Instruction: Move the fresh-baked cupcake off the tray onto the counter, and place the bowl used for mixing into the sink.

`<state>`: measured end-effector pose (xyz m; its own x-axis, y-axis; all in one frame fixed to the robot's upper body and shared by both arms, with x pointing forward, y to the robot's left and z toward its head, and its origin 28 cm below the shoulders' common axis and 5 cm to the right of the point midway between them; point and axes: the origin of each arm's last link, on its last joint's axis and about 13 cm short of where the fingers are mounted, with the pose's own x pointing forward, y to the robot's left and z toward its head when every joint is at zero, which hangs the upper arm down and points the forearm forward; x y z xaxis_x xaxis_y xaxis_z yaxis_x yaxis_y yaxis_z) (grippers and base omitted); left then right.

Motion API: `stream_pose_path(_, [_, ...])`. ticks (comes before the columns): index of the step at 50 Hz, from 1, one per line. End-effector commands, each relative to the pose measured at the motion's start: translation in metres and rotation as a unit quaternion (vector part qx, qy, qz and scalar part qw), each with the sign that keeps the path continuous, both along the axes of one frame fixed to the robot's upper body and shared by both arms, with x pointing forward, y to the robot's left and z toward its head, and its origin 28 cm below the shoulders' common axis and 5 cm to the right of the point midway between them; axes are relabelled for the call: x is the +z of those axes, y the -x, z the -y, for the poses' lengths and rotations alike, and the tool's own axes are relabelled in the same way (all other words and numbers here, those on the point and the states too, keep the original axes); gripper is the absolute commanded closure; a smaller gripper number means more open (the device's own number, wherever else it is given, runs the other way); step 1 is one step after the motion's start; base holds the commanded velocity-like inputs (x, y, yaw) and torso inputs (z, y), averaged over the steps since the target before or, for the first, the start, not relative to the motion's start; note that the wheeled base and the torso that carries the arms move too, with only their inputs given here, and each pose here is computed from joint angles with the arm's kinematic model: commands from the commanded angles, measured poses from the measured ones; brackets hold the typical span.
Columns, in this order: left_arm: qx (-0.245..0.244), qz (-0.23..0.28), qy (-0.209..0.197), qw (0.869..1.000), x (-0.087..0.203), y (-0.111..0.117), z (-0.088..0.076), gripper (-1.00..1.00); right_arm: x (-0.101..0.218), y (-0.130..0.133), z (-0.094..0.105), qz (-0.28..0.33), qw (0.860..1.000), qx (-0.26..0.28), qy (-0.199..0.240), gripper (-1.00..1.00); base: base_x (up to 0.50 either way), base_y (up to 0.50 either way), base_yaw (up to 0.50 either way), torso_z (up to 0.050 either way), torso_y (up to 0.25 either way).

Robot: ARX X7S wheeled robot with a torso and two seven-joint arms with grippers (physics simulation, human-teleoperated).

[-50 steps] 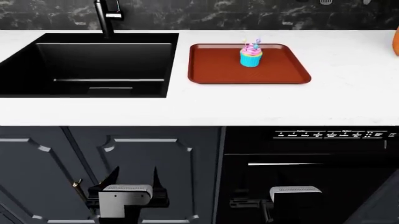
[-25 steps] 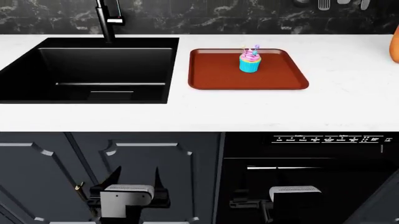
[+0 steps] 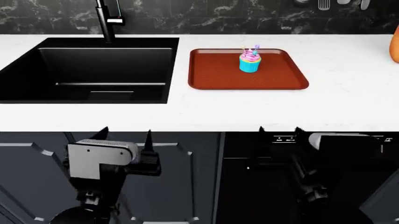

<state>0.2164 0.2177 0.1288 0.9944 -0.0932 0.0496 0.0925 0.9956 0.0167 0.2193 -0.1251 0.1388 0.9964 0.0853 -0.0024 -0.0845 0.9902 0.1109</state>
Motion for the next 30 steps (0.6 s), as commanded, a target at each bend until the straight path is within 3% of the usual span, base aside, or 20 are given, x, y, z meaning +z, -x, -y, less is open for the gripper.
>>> stream_pose_path(1, [-0.06,0.013,-0.037,0.997,0.088,0.016,-0.009,-1.0,0.085,0.032,0.009,0.015,0.99,0.087,0.111,-1.0,0.0,0.0,0.0,0.0,0.0])
stream_pose_path(6, [-0.042,0.012,-0.039,0.998,0.103,0.01,-0.016,-1.0,0.091,0.025,0.011,0.019,0.992,0.077,0.099,-1.0,0.0,0.0,0.0,0.0,0.0])
stream_pose_path(30, [-0.028,0.012,-0.055,0.998,0.093,0.009,-0.014,-1.0,0.091,0.018,0.02,0.029,0.992,0.04,0.113,-1.0,0.16,-0.01,0.0,0.0,0.0])
